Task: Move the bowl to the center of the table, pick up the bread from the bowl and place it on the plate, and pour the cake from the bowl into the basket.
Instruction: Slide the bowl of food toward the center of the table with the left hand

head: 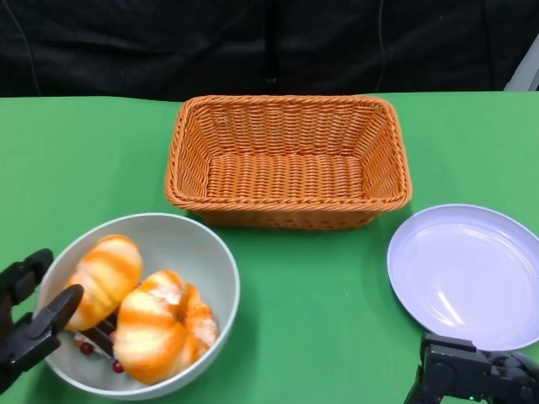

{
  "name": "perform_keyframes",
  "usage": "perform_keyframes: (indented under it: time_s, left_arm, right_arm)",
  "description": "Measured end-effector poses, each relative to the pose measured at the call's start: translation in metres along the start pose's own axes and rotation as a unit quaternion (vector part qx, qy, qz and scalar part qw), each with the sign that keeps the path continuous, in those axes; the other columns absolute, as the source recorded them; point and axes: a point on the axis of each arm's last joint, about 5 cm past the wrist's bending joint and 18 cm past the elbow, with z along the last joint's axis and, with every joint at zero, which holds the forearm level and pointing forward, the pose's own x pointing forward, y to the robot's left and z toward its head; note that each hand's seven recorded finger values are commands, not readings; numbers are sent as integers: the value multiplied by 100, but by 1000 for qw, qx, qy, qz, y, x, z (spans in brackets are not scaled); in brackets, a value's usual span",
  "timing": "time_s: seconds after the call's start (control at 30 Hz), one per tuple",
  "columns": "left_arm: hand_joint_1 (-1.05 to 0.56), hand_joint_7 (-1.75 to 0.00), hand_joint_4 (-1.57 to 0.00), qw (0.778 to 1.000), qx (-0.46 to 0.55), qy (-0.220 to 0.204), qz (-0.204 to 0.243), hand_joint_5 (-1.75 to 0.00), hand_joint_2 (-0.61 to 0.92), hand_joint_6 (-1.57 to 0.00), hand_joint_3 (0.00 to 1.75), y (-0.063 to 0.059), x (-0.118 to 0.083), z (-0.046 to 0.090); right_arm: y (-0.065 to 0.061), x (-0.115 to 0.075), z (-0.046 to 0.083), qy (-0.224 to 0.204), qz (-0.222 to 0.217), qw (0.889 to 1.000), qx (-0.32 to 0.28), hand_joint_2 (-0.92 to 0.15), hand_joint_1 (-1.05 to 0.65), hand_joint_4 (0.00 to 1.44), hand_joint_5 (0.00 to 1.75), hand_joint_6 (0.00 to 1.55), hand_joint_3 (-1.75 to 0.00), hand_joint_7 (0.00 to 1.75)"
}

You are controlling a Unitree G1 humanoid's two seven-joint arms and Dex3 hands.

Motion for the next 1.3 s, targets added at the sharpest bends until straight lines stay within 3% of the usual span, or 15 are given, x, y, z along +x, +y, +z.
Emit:
perform_keyframes:
  time_s: [0.23, 0.43, 0.6, 0.8, 1.0, 1.17, 1.3]
  left_arm:
    - [-64, 0, 0, 998, -38, 18, -51, 0, 92, 0, 52, -14, 1, 3]
    - [-60, 0, 0, 992, -86, 36, -82, 0, 92, 0, 63, -23, 2, 1]
    - [-63, 0, 0, 991, -89, 41, -93, 0, 92, 0, 61, -29, 3, 0]
    - [-66, 0, 0, 988, -101, 57, -98, 0, 92, 0, 59, -45, 6, 2]
    - [-68, 0, 0, 985, -110, 70, -113, 0, 92, 0, 58, -61, 10, 2]
    - [-67, 0, 0, 981, -116, 77, -132, 0, 92, 0, 62, -71, 13, 2]
    - [-67, 0, 0, 978, -117, 81, -151, 0, 92, 0, 62, -82, 18, 3]
  right_arm:
    - [0, 1, 0, -3, -1, 1000, -2, 2, 4, 94, 165, 91, -175, 131]
    - [0, 3, 0, -8, -1, 1000, -4, -3, 3, 93, 166, 89, -175, 131]
    - [0, 4, 0, -8, -3, 1000, -5, -3, 3, 92, 166, 89, -175, 132]
    - [-1, 4, 0, -9, 0, 1000, -8, -2, 3, 90, 164, 87, -174, 131]
    - [-4, 4, 1, -13, 4, 1000, -23, -14, -5, 85, 155, 82, -149, 121]
    - [-7, 8, 3, -20, 13, 999, -33, -18, -9, 64, 145, 62, -140, 112]
    - [-12, 15, 6, -17, 36, 998, -45, -32, -16, 35, 134, 34, -120, 107]
